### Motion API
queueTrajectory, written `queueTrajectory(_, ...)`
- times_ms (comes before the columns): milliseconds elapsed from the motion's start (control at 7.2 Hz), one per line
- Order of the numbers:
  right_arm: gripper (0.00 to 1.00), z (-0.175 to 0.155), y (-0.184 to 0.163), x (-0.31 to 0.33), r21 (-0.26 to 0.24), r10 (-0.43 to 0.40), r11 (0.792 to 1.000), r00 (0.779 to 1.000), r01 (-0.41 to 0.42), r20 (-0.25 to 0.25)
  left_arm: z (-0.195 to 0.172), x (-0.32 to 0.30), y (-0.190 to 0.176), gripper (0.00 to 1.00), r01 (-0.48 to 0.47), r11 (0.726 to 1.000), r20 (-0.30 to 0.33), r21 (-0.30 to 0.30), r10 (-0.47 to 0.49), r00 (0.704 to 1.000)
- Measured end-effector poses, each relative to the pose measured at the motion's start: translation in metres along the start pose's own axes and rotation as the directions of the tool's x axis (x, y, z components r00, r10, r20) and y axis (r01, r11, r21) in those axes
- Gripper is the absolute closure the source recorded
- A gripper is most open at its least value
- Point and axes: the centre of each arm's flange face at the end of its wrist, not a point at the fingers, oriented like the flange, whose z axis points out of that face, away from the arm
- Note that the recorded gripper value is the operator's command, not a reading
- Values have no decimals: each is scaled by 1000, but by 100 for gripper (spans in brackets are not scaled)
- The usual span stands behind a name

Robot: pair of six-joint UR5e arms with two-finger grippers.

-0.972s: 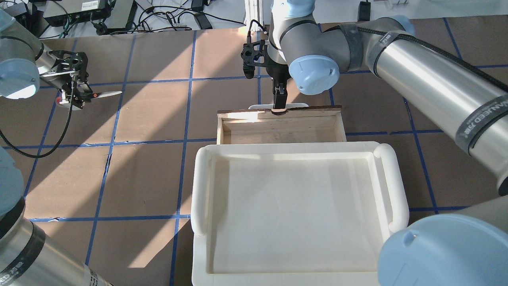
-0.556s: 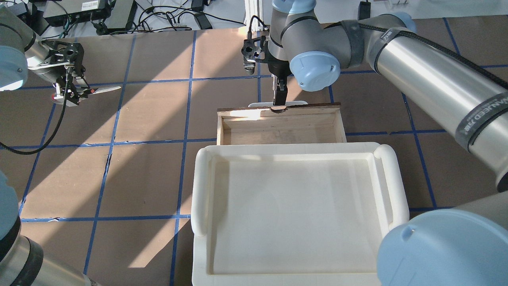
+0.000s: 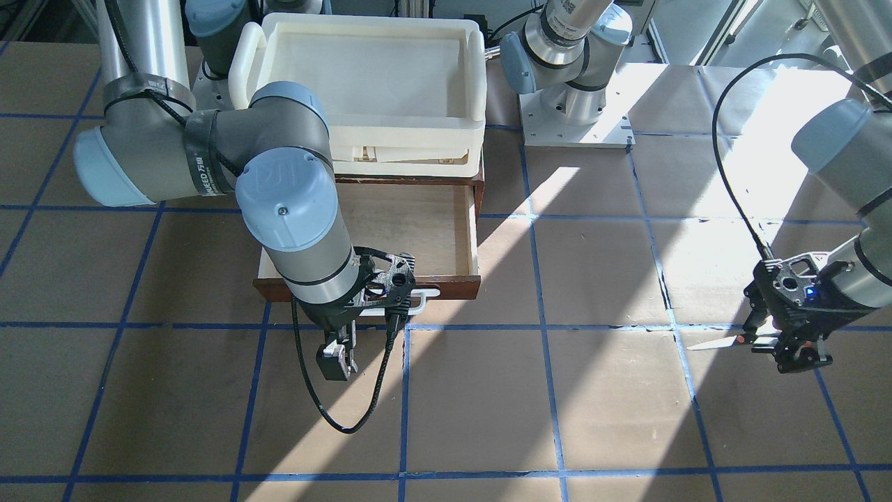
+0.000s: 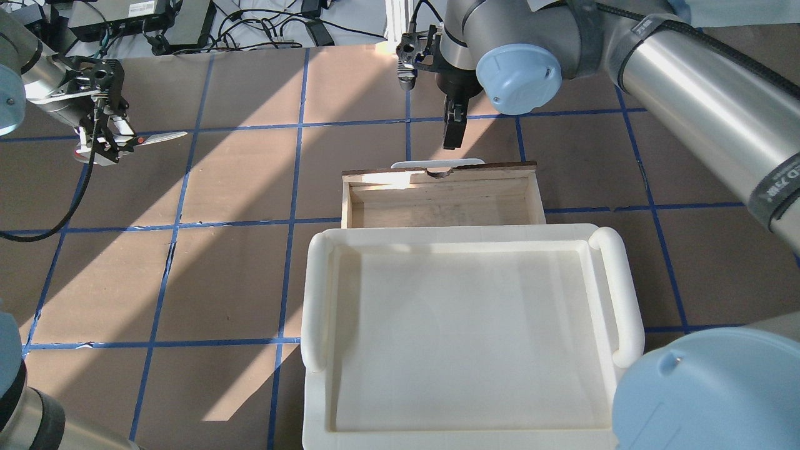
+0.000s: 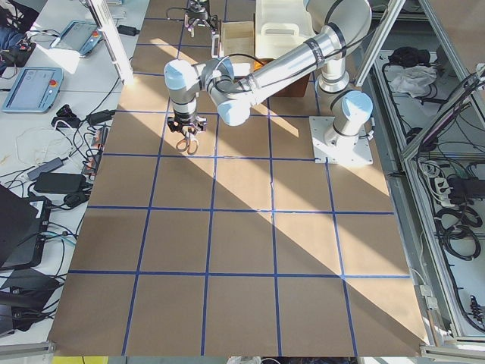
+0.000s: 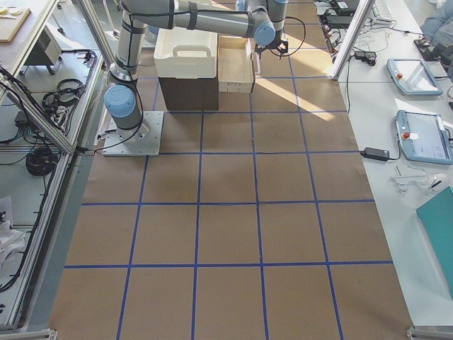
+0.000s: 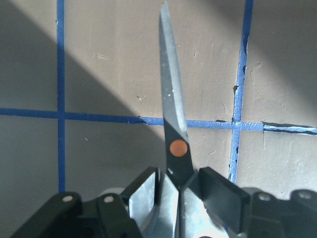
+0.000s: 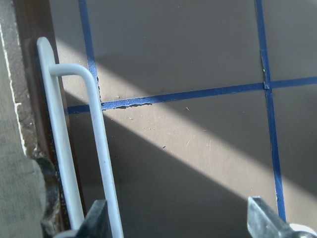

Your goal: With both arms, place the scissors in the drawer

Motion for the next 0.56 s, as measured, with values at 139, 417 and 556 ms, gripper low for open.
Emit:
queueTrajectory(139,0,-25,20,1,-9,75,997,997,-75,16,1,1,0,100,3,1000,-4,2,-3,1000)
queueTrajectory(417,0,-78,64,-8,-23,257,966,966,-257,30,-4,3,-16,100,18,1000,-14,5,-18,1000)
queueTrajectory(556,0,-103,79,-15,-20,402,915,915,-402,15,-10,5,-46,100,28,1000,-16,6,-28,999)
